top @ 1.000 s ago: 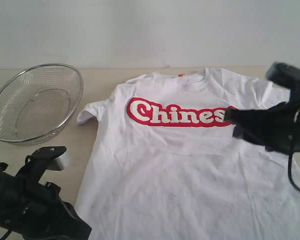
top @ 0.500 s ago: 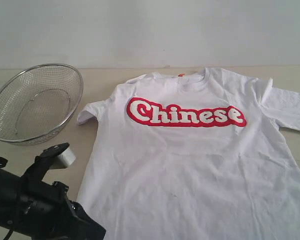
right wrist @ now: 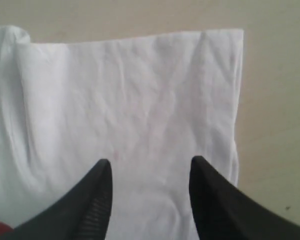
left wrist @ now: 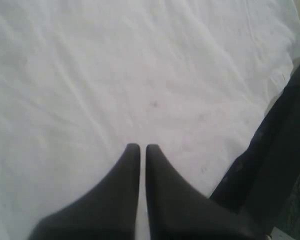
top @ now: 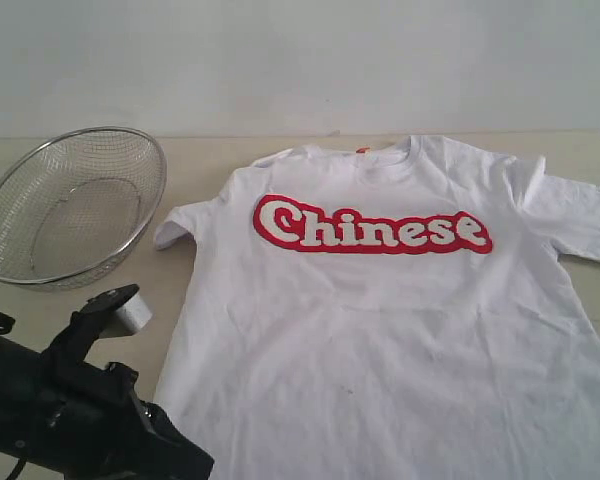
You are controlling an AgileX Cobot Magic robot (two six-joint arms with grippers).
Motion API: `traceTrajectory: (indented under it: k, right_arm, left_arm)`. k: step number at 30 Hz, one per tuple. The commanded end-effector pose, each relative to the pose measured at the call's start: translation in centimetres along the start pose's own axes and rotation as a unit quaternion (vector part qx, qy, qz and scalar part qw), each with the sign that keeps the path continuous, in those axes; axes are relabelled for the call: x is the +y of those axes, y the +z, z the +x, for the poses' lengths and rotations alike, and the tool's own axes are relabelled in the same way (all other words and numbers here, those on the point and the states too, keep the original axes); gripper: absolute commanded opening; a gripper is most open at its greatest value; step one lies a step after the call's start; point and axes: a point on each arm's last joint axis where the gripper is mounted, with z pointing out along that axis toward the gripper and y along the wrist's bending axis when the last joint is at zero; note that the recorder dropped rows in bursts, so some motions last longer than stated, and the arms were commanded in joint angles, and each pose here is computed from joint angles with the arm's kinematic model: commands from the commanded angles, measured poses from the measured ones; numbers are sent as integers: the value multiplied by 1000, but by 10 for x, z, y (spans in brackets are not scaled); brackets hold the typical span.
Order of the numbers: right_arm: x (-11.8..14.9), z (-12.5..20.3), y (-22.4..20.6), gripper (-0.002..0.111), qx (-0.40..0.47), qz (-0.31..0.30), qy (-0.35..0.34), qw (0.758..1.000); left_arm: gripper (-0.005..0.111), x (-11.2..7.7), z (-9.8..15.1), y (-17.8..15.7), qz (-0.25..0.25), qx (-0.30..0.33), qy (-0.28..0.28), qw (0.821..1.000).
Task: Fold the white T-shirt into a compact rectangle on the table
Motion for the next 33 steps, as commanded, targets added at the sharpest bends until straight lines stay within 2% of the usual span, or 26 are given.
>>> traceTrajectory:
  k: [1,4,20,24,25,27,28,32,33]
  right_arm:
    - [-21,-12,0,43,-12,31,-6,999]
    - [-31,-11,9,43,-8,38,-2,999]
    - [-44,-4,43,43,7,35,-6,999]
    - [-39,0,49,43,19,26,-19,999]
    - [-37,0,50,41,21,26,-23,999]
    - [-30,3,52,25,33,20,-34,999]
    - [-28,4,53,22,36,18,-38,998]
    - [-19,7,56,21,46,14,-51,998]
    - [-18,8,56,18,47,13,-52,997]
  left_arm:
    - [5,-2,0,-1,4,-2,2,1000]
    - [5,-2,0,-1,3,-3,2,1000]
    - [5,-2,0,-1,3,-4,1,1000]
    - [5,-2,0,-1,4,-5,-1,1000]
    - [5,-2,0,-1,4,-5,-1,1000]
    - [5,-2,0,-1,4,-5,-1,1000]
    - [5,-2,0,-1,4,-5,-1,1000]
    - [5,-2,0,-1,4,-5,-1,1000]
    - [5,-2,0,-1,4,-5,-1,1000]
